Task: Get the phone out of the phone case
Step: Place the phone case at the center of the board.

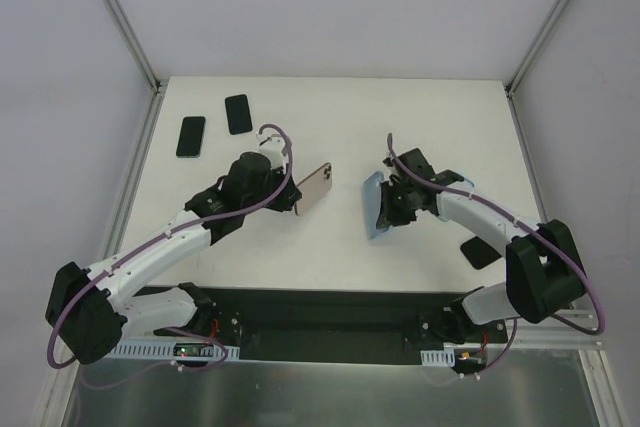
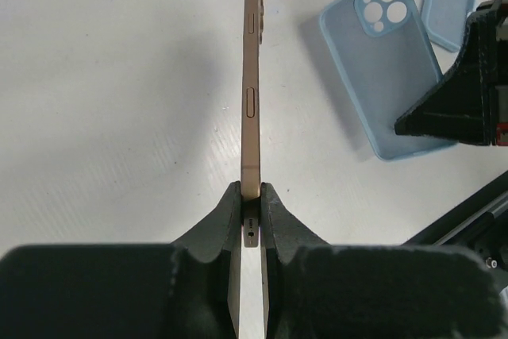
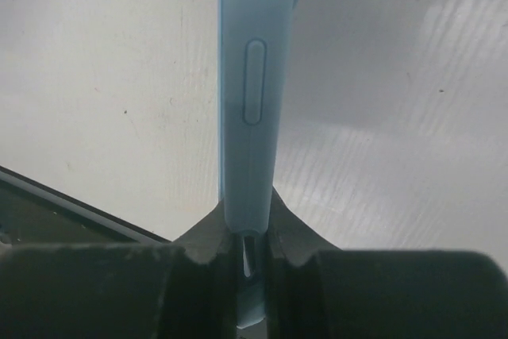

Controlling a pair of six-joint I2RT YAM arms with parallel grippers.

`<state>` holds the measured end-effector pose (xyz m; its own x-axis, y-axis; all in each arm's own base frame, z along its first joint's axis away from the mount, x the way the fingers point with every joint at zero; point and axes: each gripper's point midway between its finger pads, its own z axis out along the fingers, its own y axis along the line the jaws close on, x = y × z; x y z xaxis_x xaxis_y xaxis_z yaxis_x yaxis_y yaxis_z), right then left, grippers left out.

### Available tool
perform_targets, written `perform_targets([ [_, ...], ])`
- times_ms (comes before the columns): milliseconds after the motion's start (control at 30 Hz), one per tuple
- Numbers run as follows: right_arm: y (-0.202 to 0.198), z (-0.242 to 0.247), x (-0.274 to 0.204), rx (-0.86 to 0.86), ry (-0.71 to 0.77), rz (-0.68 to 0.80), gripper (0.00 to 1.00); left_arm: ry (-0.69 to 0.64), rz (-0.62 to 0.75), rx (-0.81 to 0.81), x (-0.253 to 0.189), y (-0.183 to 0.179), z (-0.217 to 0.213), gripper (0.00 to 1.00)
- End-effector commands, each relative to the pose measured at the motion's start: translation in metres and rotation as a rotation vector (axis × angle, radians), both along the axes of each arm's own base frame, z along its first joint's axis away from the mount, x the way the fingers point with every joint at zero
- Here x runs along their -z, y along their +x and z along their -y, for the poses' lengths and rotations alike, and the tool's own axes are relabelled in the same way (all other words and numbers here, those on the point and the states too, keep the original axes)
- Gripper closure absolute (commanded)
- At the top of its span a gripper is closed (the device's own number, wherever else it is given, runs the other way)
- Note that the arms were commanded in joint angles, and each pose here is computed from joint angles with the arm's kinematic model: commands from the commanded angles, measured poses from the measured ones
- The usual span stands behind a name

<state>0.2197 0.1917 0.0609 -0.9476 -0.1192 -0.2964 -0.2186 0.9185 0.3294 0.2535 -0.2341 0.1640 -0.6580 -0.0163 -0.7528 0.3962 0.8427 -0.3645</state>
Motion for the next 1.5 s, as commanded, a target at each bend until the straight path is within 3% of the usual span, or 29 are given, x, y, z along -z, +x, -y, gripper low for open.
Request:
perform_targets([
  [0,0.028,0.001,-0.027,0.12,0.095,0.066,0.99,-0.052,0.134,-0.029,-0.048,0.01,-0.007,1.0],
  [167,0.063,0.012,-0.033,0.275,0.204,0.106,0.99,0.059,0.166,-0.078,-0.046,0.014,-0.029,1.0],
  [400,0.112,0.025,-0.05,0.345,0.317,0.174,0.98,0.264,0.167,-0.169,-0.036,0.022,-0.068,1.0],
  [633,0.169,0.045,-0.047,0.435,0.378,0.18,0.98,0.375,0.156,-0.257,-0.034,0.032,-0.099,1.0],
  [700,0.178,0.054,-0.03,0.473,0.363,0.139,0.85,0.411,0.159,-0.272,-0.032,0.034,-0.104,1.0],
  [733,0.182,0.062,-0.027,0.501,0.33,0.131,0.73,0.431,0.156,-0.28,-0.031,0.034,-0.108,1.0],
  [767,0.184,0.07,-0.018,0.523,0.299,0.113,0.49,0.461,0.162,-0.306,-0.031,0.036,-0.115,1.0],
  [867,0.179,0.091,-0.011,0.561,0.179,0.103,0.19,0.533,0.163,-0.347,-0.026,0.037,-0.129,1.0],
  [933,0.173,0.103,-0.01,0.583,0.111,0.101,0.07,0.594,0.166,-0.379,-0.023,0.039,-0.139,1.0],
  [1133,0.156,0.123,-0.032,0.6,0.019,0.164,0.03,0.708,0.163,-0.504,-0.028,0.058,-0.168,1.0],
  [1333,0.132,0.122,-0.051,0.598,0.056,0.214,0.02,0.61,0.257,-0.464,-0.051,0.113,-0.129,1.0],
  [1467,0.114,0.123,-0.068,0.591,0.08,0.261,0.02,0.612,0.333,-0.412,-0.06,0.158,-0.1,1.0],
])
